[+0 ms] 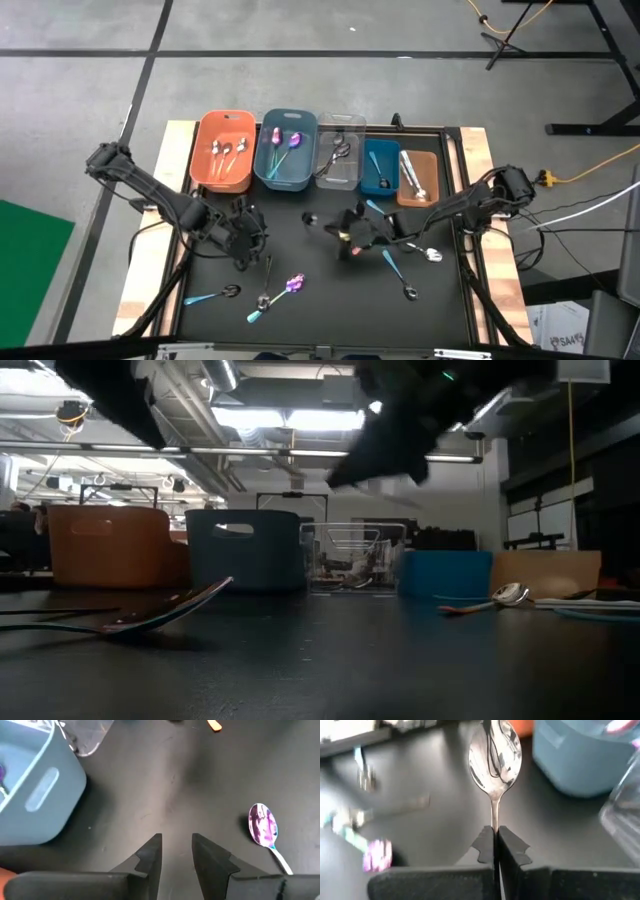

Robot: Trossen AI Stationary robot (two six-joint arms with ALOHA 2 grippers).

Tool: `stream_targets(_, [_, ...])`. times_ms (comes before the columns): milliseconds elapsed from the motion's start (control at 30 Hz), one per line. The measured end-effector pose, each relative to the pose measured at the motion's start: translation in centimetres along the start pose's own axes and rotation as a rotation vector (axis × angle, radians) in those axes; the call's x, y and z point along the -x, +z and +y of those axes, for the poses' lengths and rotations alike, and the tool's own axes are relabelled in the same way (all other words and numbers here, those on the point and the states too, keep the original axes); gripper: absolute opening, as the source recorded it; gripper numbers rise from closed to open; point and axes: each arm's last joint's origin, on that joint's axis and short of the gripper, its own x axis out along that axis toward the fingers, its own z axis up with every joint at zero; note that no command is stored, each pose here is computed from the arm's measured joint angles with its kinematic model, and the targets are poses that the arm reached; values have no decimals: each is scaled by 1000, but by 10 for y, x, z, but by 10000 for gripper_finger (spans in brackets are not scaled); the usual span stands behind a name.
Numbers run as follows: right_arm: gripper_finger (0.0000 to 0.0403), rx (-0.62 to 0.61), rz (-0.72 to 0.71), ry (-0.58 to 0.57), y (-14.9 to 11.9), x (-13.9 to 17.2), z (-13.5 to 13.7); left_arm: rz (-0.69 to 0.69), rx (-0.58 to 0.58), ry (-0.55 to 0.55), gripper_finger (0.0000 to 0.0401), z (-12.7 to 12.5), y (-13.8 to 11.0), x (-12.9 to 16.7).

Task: Sort silverware by color (type)
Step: Put the black spoon into the transparent bin

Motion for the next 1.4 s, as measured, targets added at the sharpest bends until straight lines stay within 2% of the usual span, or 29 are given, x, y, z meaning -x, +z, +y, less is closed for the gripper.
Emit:
stream_targets(233, [1, -110, -129, -68, 60, -6, -23, 11, 8, 9, 101, 2, -16, -15])
stream_targets(367, [1, -143, -193, -129, 84, -12, -52, 11, 13, 8, 101, 2, -20, -20])
stream_targets(500, [1, -189, -209, -201, 96, -17, -86, 13, 32, 10, 101, 3, -22, -21])
stream_targets(800, [1, -298, -129, -368, 99, -22, -154, -3, 41, -2, 101, 2, -20, -21])
stream_targets(967, [1, -331, -95, -447, 98, -21, -182, -19, 44, 9, 101, 2, -19, -21])
stream_targets(1067, [1, -355, -96, -459, 95, -21, -194, -24, 44, 14, 101, 2, -19, -21])
stream_targets(1233, [1, -461, -69, -485, 79, -23, -210, -24, 45, 15, 101, 2, -19, -21])
stream_targets(1400, [1, -505, -75, -499, 61, -26, -216, -25, 45, 14, 101, 2, -19, -21])
